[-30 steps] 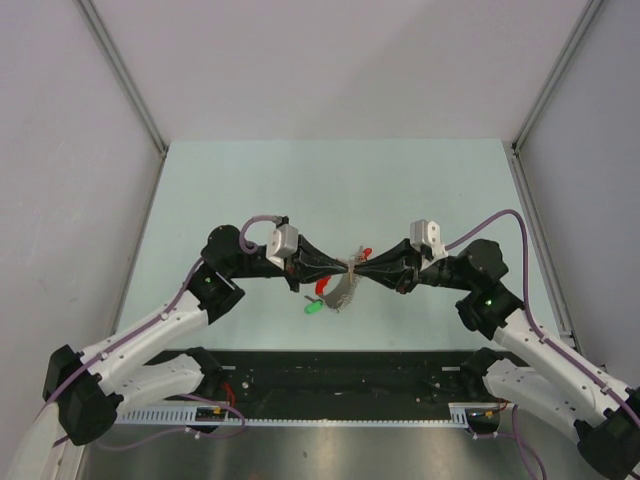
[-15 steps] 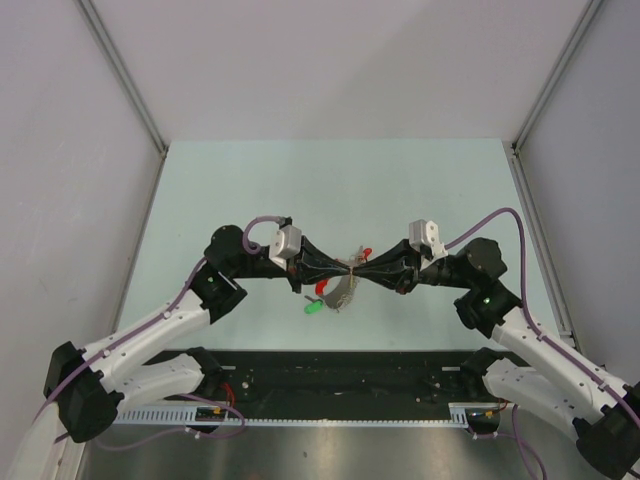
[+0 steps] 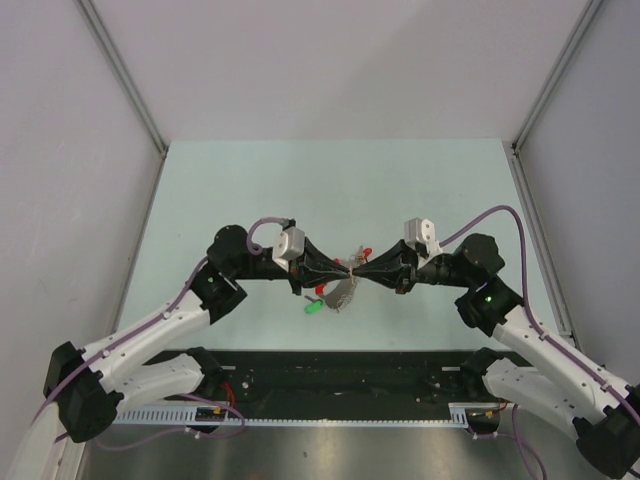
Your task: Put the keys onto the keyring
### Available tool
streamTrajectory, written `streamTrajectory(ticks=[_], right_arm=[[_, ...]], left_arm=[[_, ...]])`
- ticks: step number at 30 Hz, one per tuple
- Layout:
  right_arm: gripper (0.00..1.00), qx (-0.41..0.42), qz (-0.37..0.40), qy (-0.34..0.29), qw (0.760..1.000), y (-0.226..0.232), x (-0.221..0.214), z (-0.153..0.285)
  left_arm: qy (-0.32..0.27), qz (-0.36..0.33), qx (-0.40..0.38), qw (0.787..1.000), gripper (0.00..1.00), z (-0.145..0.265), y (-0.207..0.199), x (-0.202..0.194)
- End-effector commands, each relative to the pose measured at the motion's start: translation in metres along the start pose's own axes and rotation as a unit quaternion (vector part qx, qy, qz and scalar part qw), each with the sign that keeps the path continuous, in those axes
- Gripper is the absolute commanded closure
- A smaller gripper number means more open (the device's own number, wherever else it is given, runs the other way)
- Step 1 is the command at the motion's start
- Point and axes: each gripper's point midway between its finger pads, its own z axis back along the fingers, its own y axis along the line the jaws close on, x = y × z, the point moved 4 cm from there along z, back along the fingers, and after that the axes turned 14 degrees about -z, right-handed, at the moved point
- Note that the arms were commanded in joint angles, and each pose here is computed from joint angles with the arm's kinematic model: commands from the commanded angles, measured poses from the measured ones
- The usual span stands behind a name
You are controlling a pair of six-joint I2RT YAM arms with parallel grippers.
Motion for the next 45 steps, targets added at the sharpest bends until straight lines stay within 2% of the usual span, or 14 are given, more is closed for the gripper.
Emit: streamTrajectory(ticks=[1, 9, 13, 16, 29, 34, 45], right_arm=[[1.00, -0.027, 0.031, -0.011, 0.999, 0.000, 0.023, 0.000], [1.00, -0.071, 0.026, 0.041, 0.996, -0.009, 0.013, 0.001], [1.00, -0.105, 0.022, 0.083, 0.991, -0.014, 0.002, 0.000], [1.00, -0.101, 0.026, 0.091, 0.990, -0.010, 0.002, -0.003], [1.00, -0.103, 0.022, 0.113, 0.988, -0.012, -0.005, -0.006], [1.00, -0.096, 0.022, 0.113, 0.989, -0.010, -0.005, -0.007], [1.00, -0.090, 0.022, 0.114, 0.989, -0.007, -0.007, -0.008]], left_arm=[[0.021, -0.008, 0.002, 1.000, 0.86, 0.002, -0.003, 0.001], [0.077, -0.033, 0.037, 0.996, 0.72, 0.013, 0.005, -0.005], [0.092, -0.043, 0.043, 0.994, 0.69, 0.015, 0.009, -0.002], [0.097, -0.054, 0.053, 0.992, 0.68, 0.016, 0.012, -0.001], [0.105, -0.068, 0.035, 0.992, 0.74, 0.016, 0.011, 0.001], [0.103, -0.061, 0.026, 0.992, 0.81, 0.012, 0.013, -0.001], [0.111, -0.037, -0.018, 0.993, 0.82, 0.002, 0.008, -0.010]])
